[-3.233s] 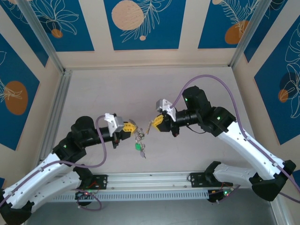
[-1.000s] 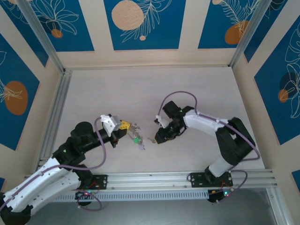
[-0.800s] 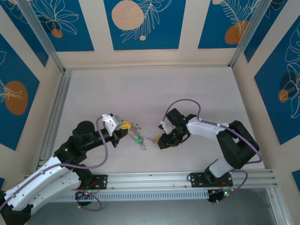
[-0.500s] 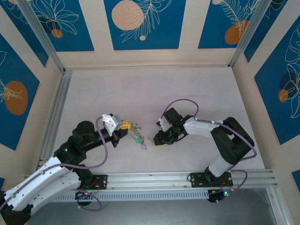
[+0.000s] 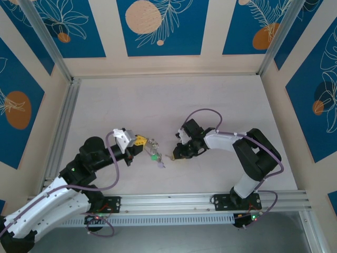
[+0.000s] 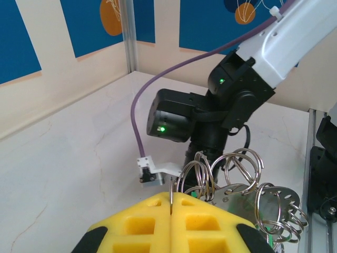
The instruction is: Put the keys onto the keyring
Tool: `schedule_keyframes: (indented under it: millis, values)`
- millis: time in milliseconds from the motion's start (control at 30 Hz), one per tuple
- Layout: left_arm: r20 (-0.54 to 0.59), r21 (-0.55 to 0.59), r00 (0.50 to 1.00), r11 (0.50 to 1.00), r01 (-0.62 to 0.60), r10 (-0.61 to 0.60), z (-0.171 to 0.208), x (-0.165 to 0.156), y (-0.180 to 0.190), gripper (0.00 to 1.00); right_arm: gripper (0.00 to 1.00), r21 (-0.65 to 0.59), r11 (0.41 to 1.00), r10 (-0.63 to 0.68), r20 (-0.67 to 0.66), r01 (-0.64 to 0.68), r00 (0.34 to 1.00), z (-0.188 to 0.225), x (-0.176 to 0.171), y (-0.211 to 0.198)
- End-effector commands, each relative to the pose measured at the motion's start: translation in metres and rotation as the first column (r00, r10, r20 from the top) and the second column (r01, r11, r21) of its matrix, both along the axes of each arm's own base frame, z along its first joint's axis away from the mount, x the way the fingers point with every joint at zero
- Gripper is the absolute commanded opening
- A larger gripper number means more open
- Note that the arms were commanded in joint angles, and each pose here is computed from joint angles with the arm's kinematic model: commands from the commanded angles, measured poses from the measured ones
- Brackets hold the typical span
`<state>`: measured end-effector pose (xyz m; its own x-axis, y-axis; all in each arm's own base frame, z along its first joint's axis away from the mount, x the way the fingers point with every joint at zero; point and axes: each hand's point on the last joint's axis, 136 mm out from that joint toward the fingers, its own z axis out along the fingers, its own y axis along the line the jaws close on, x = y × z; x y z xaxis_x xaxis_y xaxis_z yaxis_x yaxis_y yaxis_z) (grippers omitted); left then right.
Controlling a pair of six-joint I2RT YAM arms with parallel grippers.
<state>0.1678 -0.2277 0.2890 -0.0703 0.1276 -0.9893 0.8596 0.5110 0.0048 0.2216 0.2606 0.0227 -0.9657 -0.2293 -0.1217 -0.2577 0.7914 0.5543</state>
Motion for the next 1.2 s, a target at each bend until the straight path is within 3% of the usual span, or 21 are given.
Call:
schedule_keyframes:
  millis: [0, 367, 500, 667, 833, 1167]
  values:
    - [0.040, -0.049, 0.999, 0.999, 0.019, -0.017, 0.016, -0.004, -0.001, 0.00, 0.21, -0.001, 1.000, 0.031, 0.040, -0.031, 0.999, 0.005, 0.016, 0.005]
    - [0.032, -0.040, 0.999, 0.999, 0.014, -0.013, 0.014, -0.003, -0.002, 0.00, 0.18, 0.050, 0.994, 0.090, 0.081, -0.095, 0.993, 0.022, 0.027, 0.023]
    - [0.034, -0.040, 0.999, 0.999, 0.014, -0.013, 0.014, -0.002, -0.002, 0.00, 0.28, -0.018, 0.999, 0.049, 0.094, -0.047, 0.994, 0.026, 0.011, 0.003]
    - [0.025, -0.034, 0.999, 0.999, 0.026, -0.025, 0.011, -0.002, -0.006, 0.00, 0.38, 0.035, 0.999, -0.022, 0.044, 0.020, 0.999, 0.025, -0.021, -0.006]
    - [0.028, -0.043, 0.999, 0.999, 0.033, -0.032, 0.013, -0.004, -0.005, 0.00, 0.37, 0.060, 0.997, -0.038, 0.005, 0.037, 0.999, 0.012, -0.033, -0.005]
    - [0.044, -0.070, 0.999, 0.997, 0.031, -0.028, 0.020, -0.009, 0.000, 0.00, 0.32, 0.022, 0.998, -0.053, 0.023, 0.053, 0.998, -0.007, -0.023, -0.002]
